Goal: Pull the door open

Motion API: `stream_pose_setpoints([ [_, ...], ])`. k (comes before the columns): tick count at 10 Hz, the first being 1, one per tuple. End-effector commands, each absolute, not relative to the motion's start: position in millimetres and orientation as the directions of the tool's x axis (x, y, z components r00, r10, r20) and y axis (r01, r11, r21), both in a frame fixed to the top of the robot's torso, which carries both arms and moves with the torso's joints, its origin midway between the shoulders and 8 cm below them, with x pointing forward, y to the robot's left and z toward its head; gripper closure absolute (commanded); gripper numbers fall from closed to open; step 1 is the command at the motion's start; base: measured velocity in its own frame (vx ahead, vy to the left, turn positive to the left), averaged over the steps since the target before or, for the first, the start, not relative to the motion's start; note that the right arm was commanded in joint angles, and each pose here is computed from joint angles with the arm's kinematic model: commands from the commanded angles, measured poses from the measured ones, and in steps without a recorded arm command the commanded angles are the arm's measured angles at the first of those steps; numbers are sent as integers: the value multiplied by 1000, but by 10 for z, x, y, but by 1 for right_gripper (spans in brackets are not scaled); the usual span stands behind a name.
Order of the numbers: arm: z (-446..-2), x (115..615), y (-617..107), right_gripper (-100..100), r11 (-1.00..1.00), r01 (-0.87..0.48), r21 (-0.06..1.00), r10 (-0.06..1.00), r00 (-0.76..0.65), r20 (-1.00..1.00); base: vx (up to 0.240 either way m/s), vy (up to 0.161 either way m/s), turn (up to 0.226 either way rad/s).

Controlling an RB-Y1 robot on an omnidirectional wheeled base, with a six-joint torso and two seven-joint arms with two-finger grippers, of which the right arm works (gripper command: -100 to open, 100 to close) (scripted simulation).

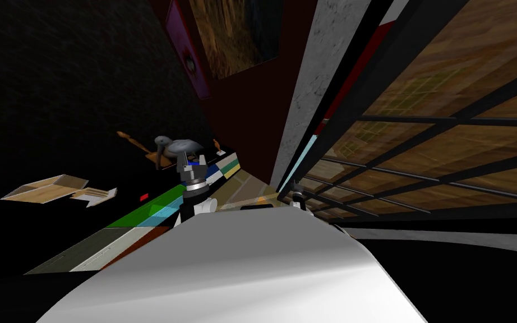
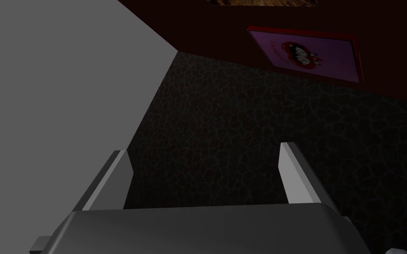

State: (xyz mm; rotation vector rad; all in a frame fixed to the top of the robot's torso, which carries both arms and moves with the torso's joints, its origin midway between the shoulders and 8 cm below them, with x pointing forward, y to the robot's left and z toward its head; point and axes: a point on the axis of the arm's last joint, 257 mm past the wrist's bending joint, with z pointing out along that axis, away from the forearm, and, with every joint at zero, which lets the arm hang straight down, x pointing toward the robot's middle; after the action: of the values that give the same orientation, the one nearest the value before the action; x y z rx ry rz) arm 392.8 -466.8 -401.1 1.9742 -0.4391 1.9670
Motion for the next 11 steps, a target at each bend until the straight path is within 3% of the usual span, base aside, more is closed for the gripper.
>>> stream_pose_setpoints([
  [1,-4001,3966,-4590,100,-914,-406,5,5,1,1000,-233,-2,67],
  [11,-4005,4006,-4256,100,-967,-256,1,0,1,1000,-211,-15,76],
])
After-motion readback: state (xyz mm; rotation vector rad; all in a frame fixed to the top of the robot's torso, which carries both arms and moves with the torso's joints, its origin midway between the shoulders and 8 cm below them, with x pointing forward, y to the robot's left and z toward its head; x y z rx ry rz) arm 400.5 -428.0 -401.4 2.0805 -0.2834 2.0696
